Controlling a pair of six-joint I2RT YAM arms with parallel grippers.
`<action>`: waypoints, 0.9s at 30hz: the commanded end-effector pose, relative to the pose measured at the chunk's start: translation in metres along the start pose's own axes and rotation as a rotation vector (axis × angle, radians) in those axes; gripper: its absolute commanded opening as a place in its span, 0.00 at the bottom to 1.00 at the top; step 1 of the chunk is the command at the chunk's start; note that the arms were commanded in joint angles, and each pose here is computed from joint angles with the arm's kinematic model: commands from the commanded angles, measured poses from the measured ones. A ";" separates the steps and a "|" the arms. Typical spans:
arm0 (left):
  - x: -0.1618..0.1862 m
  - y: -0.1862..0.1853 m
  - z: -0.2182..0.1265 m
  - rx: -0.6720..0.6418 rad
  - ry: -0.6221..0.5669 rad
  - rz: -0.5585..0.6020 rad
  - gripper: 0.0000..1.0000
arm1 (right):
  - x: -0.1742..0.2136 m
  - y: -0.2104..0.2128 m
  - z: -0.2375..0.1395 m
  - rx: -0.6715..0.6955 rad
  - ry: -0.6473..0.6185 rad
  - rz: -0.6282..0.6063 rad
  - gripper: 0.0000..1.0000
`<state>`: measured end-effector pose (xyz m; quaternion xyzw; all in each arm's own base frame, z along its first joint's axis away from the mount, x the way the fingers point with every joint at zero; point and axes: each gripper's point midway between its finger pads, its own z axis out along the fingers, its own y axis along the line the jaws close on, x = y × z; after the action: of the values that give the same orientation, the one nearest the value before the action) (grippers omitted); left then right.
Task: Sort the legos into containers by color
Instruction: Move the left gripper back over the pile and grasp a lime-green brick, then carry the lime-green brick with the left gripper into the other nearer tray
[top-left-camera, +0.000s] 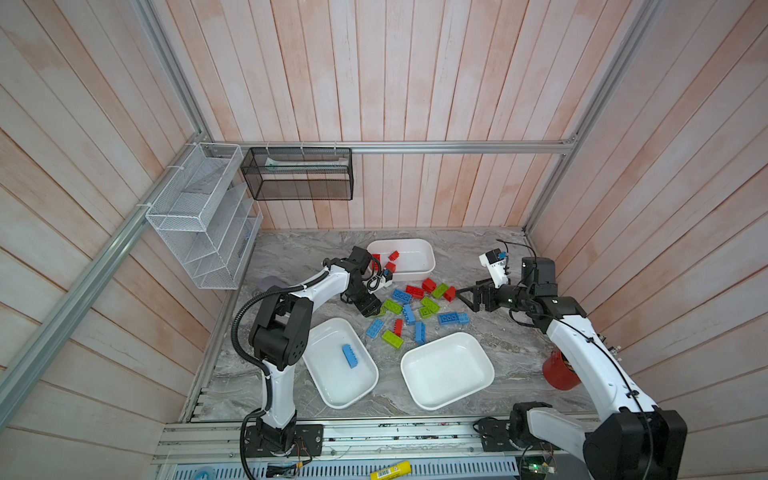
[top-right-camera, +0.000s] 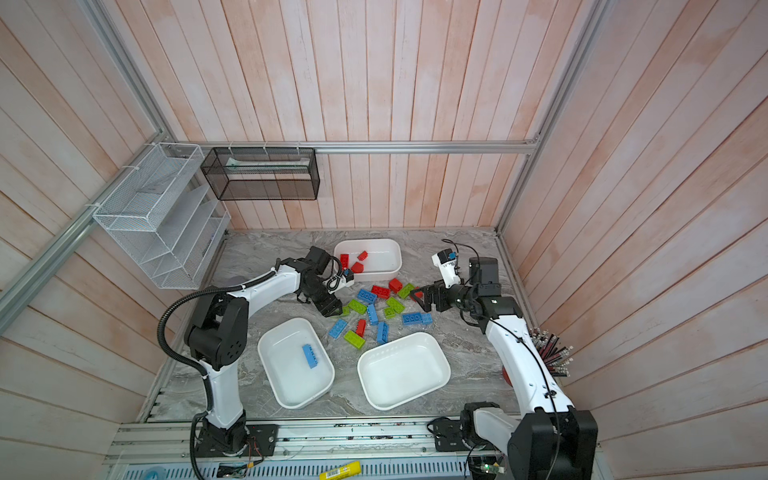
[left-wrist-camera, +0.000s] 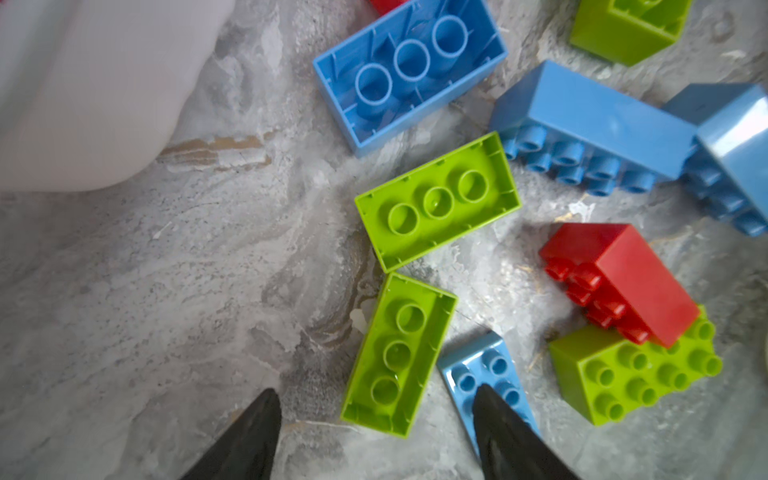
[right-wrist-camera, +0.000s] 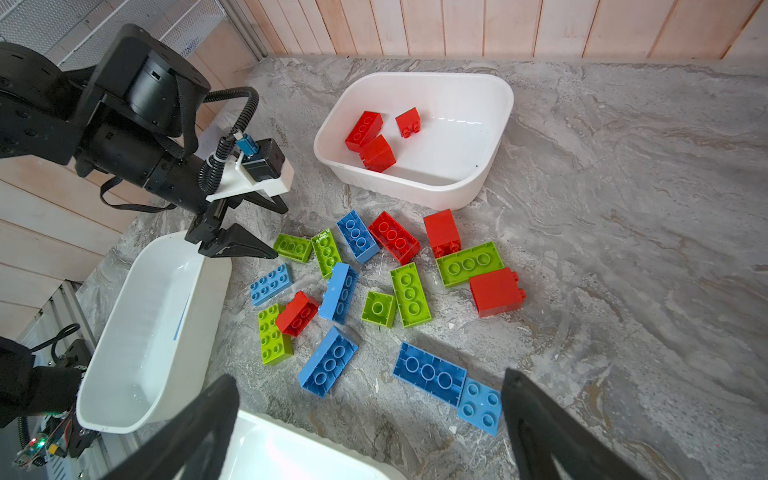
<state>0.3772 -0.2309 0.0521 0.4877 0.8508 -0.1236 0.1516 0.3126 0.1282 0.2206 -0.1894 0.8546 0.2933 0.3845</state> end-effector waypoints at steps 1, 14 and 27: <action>-0.005 0.005 0.011 -0.033 0.007 0.092 0.75 | -0.006 0.000 -0.007 0.019 -0.007 -0.021 0.98; 0.006 0.015 0.027 -0.090 0.064 0.118 0.64 | -0.003 -0.002 -0.008 0.025 -0.001 -0.013 0.98; 0.007 0.012 0.043 -0.083 0.092 0.146 0.49 | -0.005 0.000 -0.011 0.016 -0.003 -0.014 0.98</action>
<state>0.3901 -0.2381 0.0239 0.5398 0.8246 -0.0621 0.1577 0.3102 0.1237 0.2155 -0.1856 0.8613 0.2878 0.3753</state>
